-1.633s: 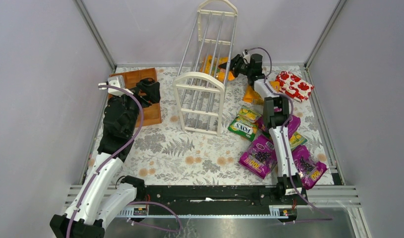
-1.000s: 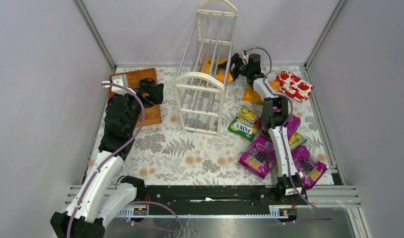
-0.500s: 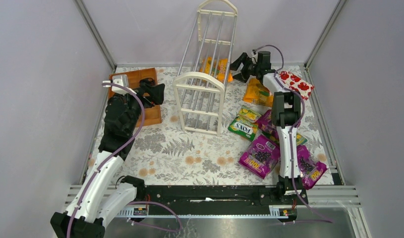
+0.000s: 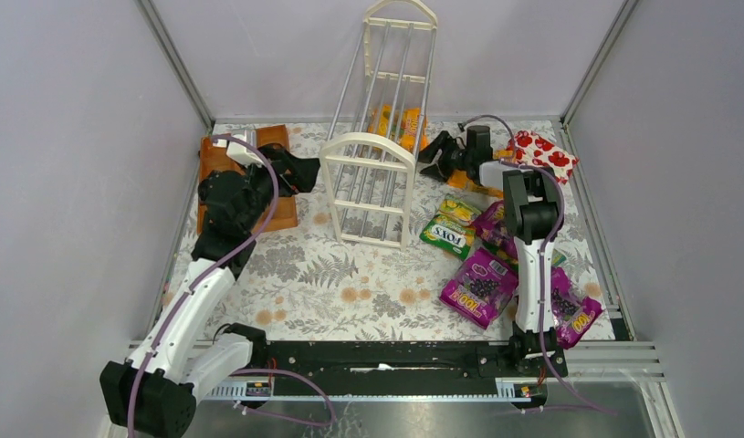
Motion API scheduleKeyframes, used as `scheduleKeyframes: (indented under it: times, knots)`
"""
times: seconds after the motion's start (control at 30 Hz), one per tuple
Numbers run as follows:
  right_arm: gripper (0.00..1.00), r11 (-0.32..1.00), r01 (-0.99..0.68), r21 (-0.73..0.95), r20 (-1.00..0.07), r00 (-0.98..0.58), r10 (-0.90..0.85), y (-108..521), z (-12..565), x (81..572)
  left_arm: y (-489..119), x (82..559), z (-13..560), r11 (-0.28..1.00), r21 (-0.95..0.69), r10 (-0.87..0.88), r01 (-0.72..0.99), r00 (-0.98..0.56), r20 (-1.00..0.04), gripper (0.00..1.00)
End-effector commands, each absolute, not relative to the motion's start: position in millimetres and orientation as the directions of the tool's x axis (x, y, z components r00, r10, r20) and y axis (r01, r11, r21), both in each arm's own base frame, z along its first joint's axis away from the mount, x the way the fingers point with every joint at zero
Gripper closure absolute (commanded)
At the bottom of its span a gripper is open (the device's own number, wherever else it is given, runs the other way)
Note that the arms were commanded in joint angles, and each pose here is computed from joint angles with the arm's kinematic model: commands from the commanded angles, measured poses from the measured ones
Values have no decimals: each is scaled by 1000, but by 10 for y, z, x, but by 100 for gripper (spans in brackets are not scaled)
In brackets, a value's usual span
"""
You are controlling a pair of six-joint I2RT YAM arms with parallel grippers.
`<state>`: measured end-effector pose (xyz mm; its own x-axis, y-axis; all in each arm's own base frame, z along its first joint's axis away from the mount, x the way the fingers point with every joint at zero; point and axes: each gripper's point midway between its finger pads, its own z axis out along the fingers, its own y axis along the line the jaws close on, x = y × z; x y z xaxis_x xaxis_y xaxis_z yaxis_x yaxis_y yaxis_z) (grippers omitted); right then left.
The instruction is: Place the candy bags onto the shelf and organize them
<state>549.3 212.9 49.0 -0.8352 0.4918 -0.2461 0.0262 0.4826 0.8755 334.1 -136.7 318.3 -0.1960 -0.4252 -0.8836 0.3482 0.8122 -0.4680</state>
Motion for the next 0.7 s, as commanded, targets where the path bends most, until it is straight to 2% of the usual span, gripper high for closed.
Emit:
scheduleKeyframes:
  times: [0.0, 0.07, 0.23, 0.43, 0.57, 0.67]
  knots:
    - [30, 453, -68, 889, -305, -826, 475, 2295, 789, 5360, -1368, 3249, 3628, 788, -459, -459, 412, -106, -882, 1]
    - [32, 469, -56, 882, -308, -821, 480, 2325, 719, 5266, -1328, 3242, 3646, 796, -457, -460, 397, -95, -883, 1]
    - [44, 484, -40, 874, -289, -844, 452, 2457, 535, 5076, -1266, 3206, 3709, 808, -448, -459, 382, -66, -886, 1]
    - [64, 495, -77, 865, -303, -867, 395, 2605, 376, 4816, -1160, 3168, 3774, 833, -430, -450, 347, -26, -893, 1]
    - [85, 488, -140, 862, -333, -881, 335, 2712, 401, 4657, -1112, 3132, 3822, 840, -426, -452, 337, -3, -892, 1]
    - [91, 501, -159, 851, -347, -886, 308, 2726, 376, 4549, -1087, 3119, 3839, 844, -423, -451, 330, 8, -893, 1]
